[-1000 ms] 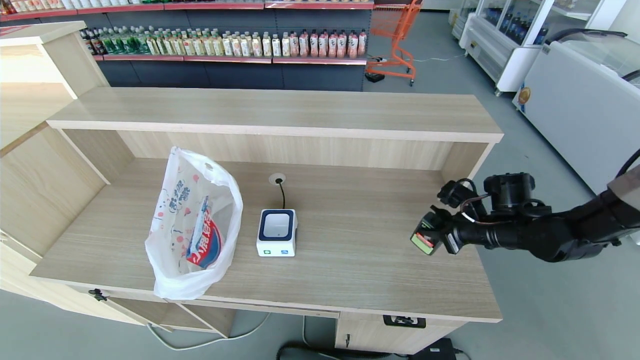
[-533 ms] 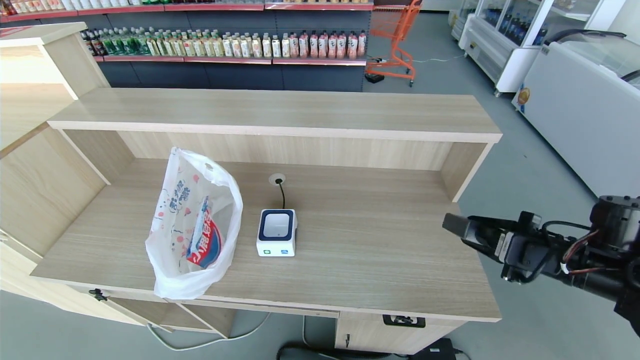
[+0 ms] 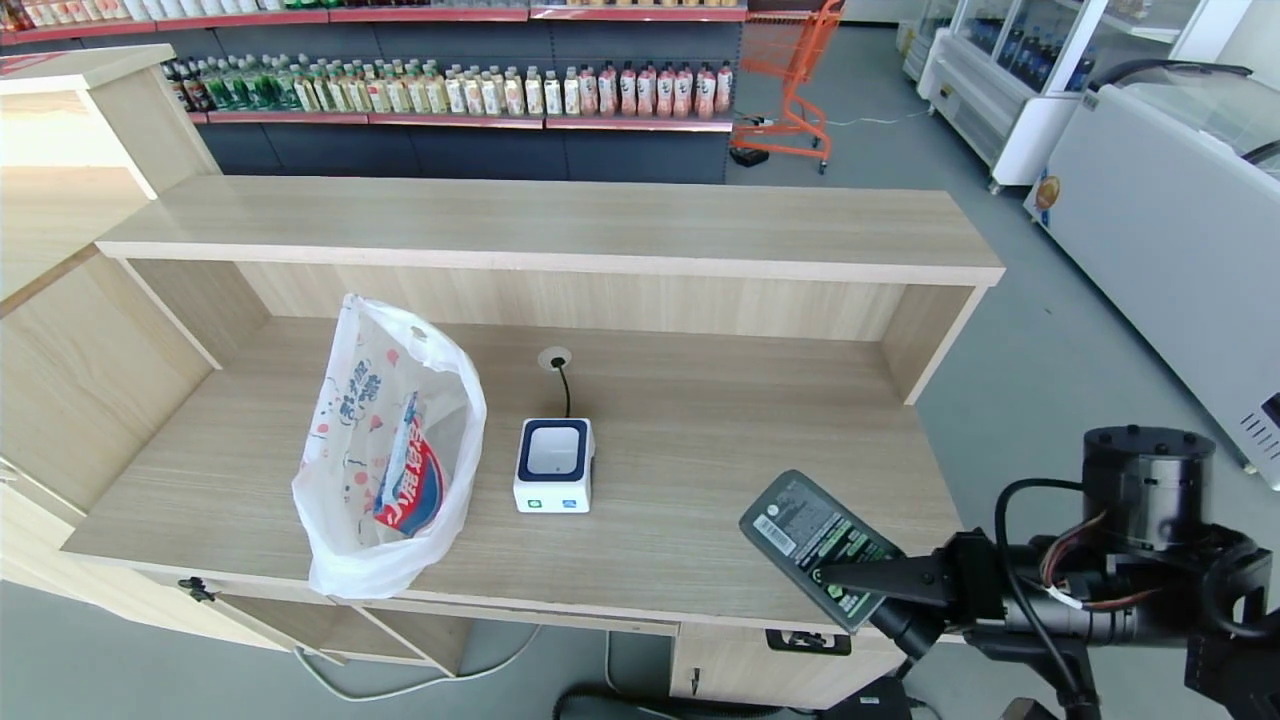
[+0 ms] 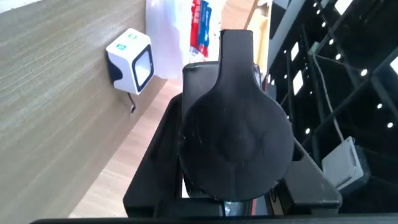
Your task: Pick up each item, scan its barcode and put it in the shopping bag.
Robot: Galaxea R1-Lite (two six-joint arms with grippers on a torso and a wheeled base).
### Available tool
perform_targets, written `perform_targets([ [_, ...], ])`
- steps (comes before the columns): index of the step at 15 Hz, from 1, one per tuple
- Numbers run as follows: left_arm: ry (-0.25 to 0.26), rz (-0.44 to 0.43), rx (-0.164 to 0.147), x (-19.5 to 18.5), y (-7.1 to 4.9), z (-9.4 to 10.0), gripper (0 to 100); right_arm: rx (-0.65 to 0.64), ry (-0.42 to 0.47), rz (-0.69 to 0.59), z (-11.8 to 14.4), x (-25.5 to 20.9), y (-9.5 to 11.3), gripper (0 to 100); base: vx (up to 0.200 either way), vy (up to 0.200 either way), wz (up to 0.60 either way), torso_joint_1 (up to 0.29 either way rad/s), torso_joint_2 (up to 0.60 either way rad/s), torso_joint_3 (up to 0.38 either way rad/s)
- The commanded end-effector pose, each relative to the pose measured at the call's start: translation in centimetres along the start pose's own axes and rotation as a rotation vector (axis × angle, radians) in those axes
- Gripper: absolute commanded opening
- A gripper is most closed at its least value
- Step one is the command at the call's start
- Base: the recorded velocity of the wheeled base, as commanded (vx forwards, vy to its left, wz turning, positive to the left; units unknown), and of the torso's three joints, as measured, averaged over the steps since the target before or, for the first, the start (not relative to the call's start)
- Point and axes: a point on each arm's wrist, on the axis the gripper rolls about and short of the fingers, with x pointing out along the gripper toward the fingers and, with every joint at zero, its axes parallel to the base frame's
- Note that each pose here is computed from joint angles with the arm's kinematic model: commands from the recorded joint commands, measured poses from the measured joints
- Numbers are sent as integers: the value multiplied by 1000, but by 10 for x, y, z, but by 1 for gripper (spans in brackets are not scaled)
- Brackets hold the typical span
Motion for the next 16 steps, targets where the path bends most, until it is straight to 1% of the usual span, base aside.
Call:
perform_targets([
  [1,0,1,0,0,0,0,100,30,-66,-11,7,12,13,0,0,0,0,0,0,0],
  [4,0,1,0,0,0,0,100,37,-113,-70,8,14,15,0,0,0,0,0,0,0],
  [9,0,1,0,0,0,0,100,27,-125,-93,6,17,14,0,0,0,0,0,0,0],
  [13,0,1,0,0,0,0,100,24,-190,-140,6,39,11,0,0,0,0,0,0,0],
  [16,0,1,0,0,0,0,100,38,-201,-137,8,41,14,0,0,0,0,0,0,0],
])
